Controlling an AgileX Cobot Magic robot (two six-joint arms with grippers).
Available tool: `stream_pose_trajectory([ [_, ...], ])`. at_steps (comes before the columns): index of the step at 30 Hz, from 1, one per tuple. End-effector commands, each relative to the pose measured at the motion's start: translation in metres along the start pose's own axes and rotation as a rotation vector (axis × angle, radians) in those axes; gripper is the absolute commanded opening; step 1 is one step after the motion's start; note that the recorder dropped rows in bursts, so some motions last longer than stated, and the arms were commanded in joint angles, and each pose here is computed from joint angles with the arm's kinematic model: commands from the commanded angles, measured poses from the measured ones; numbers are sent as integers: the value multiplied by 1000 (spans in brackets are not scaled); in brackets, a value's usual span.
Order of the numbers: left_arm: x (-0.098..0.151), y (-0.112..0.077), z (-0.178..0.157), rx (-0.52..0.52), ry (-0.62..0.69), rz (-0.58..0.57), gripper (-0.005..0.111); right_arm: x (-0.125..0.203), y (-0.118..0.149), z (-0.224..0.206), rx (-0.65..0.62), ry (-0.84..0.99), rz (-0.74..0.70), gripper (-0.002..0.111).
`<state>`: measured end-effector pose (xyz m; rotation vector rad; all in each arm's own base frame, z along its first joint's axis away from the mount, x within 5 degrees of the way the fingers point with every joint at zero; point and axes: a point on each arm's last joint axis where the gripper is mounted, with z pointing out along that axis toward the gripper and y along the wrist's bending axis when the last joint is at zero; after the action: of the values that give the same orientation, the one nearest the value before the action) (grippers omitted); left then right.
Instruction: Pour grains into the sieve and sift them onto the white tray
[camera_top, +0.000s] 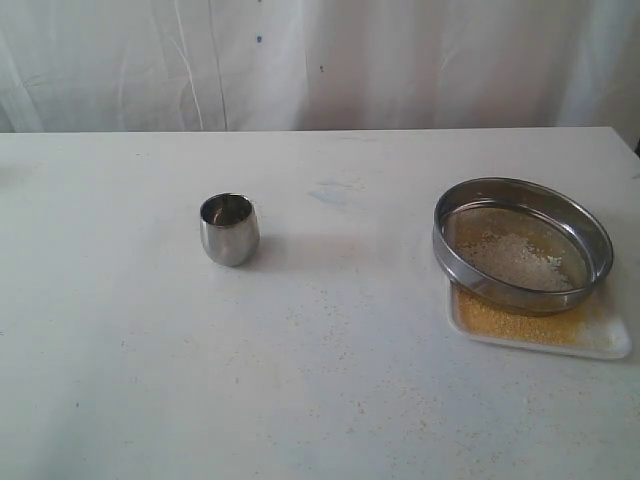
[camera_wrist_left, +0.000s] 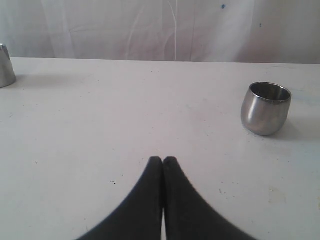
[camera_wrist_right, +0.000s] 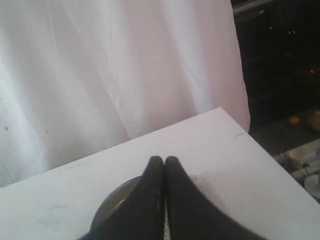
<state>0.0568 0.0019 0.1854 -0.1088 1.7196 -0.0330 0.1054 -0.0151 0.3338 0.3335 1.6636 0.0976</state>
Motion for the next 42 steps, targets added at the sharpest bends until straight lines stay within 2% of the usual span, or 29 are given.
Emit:
stream_pose_trajectory([
  [1, 0, 0, 0, 8, -4, -6, 0, 17, 3, -36, -86, -62, -93, 0],
  [2, 0, 0, 0, 8, -4, -6, 0, 19, 4, -47, -115, -86, -118, 0],
  [5, 0, 0, 0, 8, -4, -6, 0, 34, 7, -67, -217, -37, -72, 0],
  [8, 0, 0, 0, 8, -4, -6, 0, 37, 6, -78, -241, -119, -66, 0],
  [14, 0, 0, 0, 8, -4, -6, 0, 39, 3, -83, -241, -171, -71, 0],
  [17, 0, 0, 0, 8, -4, -6, 0, 36, 4, -84, -239, -206, -119, 0],
  [24, 0, 0, 0, 8, -4, -6, 0, 10, 6, -96, -209, -459, -252, 0],
  [28, 0, 0, 0, 8, -4, -6, 0, 6, 2, -97, -172, -565, -232, 0],
  [34, 0, 0, 0, 8, -4, -6, 0, 28, -9, -79, -127, -604, -158, 0],
  [39, 0, 0, 0, 8, -4, -6, 0, 62, -22, -65, -101, -782, -141, 0],
  [41, 0, 0, 0, 8, -4, -6, 0, 79, -26, -58, -97, -752, -149, 0],
  [42, 0, 0, 0, 8, -4, -6, 0, 85, -26, -52, -110, -657, -128, 0],
])
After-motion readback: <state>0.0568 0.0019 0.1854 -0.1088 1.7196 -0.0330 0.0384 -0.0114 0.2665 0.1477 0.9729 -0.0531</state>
